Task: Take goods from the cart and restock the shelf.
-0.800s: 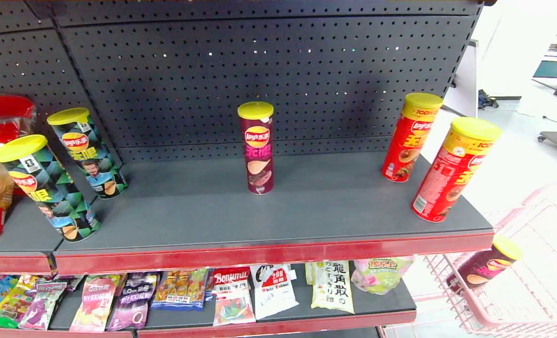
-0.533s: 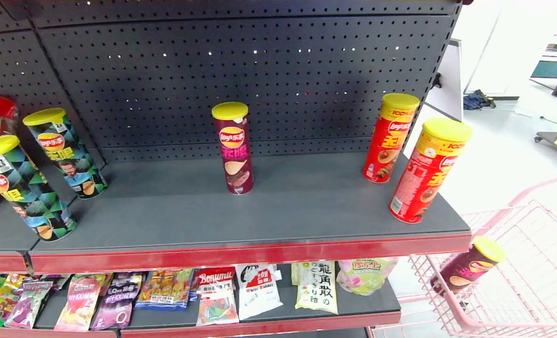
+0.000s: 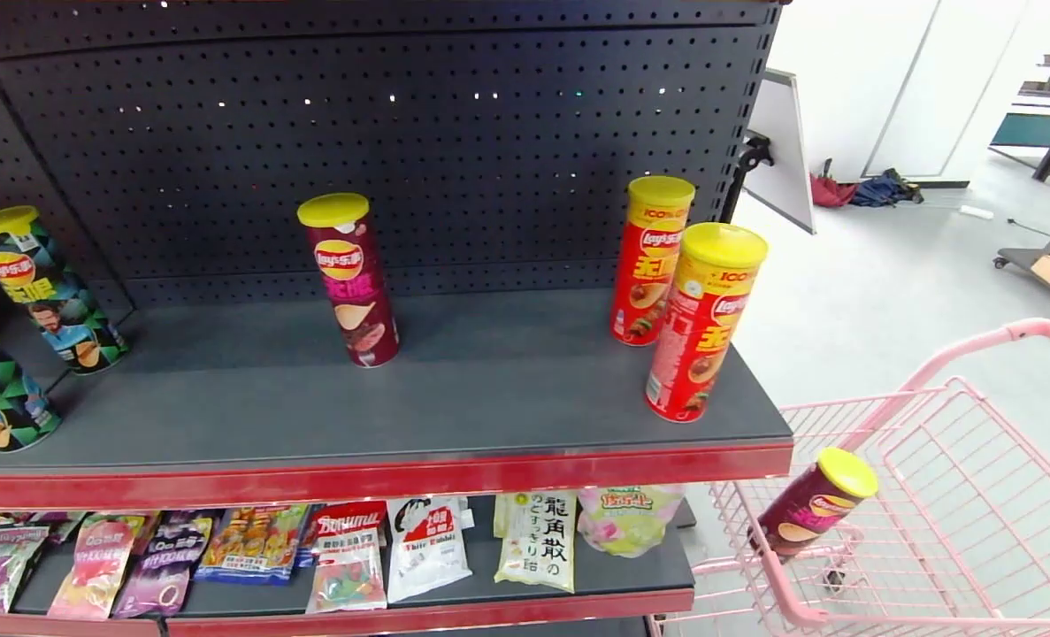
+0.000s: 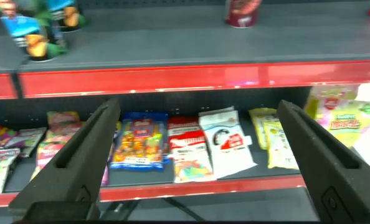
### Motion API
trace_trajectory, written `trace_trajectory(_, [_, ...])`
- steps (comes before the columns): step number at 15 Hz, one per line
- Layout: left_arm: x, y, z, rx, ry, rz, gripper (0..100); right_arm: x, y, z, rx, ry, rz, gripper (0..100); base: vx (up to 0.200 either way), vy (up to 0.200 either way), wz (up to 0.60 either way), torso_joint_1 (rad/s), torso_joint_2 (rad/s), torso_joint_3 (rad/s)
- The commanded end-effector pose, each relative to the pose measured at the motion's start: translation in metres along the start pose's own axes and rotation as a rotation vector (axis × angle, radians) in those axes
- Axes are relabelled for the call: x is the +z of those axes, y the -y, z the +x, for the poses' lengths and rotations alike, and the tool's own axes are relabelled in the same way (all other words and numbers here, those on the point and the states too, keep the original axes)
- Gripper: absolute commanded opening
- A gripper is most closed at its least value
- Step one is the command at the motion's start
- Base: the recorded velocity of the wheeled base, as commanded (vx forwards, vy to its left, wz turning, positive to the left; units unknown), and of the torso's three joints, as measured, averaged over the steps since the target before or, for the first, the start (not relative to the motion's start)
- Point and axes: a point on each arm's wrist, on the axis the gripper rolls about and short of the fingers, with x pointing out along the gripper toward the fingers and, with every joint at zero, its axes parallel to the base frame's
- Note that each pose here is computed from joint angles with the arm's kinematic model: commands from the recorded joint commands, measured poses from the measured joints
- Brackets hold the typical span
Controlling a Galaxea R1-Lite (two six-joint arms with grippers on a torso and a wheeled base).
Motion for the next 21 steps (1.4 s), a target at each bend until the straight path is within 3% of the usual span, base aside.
trace_trajectory(1, [0.0000,0.0000,0.0001,0.000,-0.001,0.000,100,0.0000,0.0000,0.0000,0.000,0.000,0.000,100,0.000,-0.200,0.00,0.002,0.01,0.007])
trace_trajectory(8, [0.0000,0.0000,0.0001,0.000,-0.001,0.000,100,0.0000,0.0000,0.0000,0.000,0.000,0.000,100,0.000,0.000,0.00,0.000,0.00,0.000])
trace_trajectory(16, [0.0000,0.0000,0.0001,0.000,-0.001,-0.002,100,0.0000,0.0000,0.0000,0.000,0.000,0.001,100,0.000,0.000,-0.60,0.002,0.00,0.006])
trace_trajectory(21, [0.0000,0.0000,0.0001,0.000,-0.001,-0.002,100,0.0000,0.0000,0.0000,0.000,0.000,0.001,100,0.000,0.000,0.00,0.000,0.00,0.000])
